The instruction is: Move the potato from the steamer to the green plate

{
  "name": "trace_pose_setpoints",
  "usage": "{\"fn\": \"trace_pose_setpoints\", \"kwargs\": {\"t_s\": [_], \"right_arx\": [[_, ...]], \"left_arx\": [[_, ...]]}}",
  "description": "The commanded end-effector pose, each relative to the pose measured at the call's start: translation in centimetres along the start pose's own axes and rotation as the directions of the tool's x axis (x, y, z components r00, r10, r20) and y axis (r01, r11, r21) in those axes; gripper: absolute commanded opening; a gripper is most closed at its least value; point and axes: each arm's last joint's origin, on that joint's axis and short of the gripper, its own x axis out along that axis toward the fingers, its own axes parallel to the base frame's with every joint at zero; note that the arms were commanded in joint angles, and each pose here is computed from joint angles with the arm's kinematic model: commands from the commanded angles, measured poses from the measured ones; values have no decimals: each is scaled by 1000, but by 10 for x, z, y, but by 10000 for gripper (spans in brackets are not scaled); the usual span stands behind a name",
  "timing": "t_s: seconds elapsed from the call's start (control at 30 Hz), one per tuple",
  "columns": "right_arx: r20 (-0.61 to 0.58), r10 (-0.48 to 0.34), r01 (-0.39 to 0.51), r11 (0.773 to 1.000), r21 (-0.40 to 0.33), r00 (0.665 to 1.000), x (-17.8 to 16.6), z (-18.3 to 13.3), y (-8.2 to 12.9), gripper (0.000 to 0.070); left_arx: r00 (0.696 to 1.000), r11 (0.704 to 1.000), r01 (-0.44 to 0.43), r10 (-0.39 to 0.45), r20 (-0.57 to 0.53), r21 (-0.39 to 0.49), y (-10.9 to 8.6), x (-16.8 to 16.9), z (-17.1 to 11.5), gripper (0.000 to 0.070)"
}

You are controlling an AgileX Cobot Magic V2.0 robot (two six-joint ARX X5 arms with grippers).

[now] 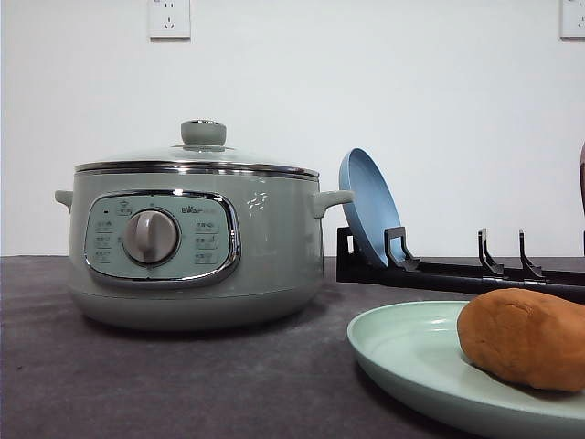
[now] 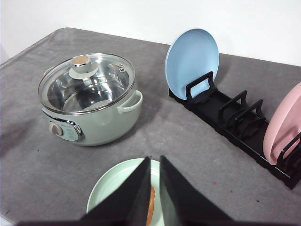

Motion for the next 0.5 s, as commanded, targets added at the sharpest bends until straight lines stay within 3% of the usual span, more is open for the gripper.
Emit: {"fn": "trace_pose_setpoints", "kwargs": {"t_s": [0.0, 0.47], "right_arx": [[19, 5, -5, 1000, -9, 1000, -2, 3, 0, 21], [20, 5, -5, 1000, -9, 1000, -2, 3, 0, 22]], "left_arx": [[1000, 1000, -7, 7, -22, -5, 0, 2, -7, 17], [1000, 1000, -7, 7, -22, -5, 0, 2, -7, 17]]}}
